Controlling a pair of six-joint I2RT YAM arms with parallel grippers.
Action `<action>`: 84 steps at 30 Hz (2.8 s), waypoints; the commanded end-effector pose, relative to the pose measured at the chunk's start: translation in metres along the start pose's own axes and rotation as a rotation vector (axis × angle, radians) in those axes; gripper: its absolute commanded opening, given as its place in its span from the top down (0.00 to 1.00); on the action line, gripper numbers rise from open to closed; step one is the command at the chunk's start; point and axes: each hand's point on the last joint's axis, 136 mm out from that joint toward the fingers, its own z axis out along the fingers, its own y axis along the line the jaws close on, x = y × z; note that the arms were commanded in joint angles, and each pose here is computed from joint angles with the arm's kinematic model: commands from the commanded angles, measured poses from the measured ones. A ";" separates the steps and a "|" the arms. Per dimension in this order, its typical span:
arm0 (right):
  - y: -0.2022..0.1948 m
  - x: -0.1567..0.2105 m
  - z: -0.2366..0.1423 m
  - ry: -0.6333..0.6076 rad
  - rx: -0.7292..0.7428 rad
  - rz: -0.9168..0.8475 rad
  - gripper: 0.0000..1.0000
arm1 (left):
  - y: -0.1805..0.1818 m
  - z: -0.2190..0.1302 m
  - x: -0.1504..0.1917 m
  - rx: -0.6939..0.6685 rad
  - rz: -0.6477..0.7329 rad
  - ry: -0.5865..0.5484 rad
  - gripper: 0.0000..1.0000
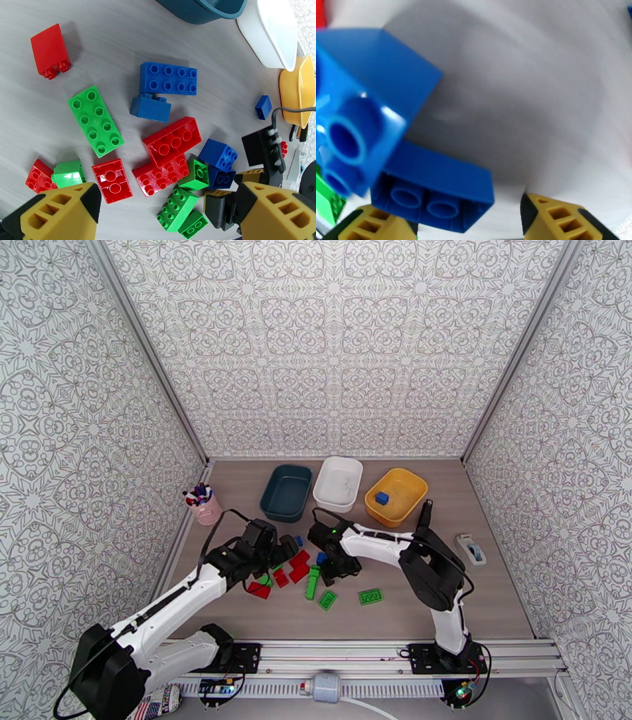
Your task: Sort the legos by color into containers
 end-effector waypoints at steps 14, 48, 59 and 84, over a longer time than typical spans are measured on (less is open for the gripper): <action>-0.018 -0.054 -0.003 -0.034 -0.040 0.100 0.31 | -0.012 0.005 -0.010 0.016 -0.016 -0.009 0.04; -0.230 -0.089 -0.122 -0.340 -0.357 0.820 0.69 | -0.250 0.068 0.012 0.349 0.477 0.261 0.01; -0.267 -0.108 -0.109 -0.320 -0.391 0.911 0.52 | -0.251 0.063 0.013 0.307 0.509 0.227 0.01; -0.184 -0.092 -0.123 -0.294 -0.311 0.627 0.35 | -0.130 0.039 -0.051 0.097 0.197 0.019 0.01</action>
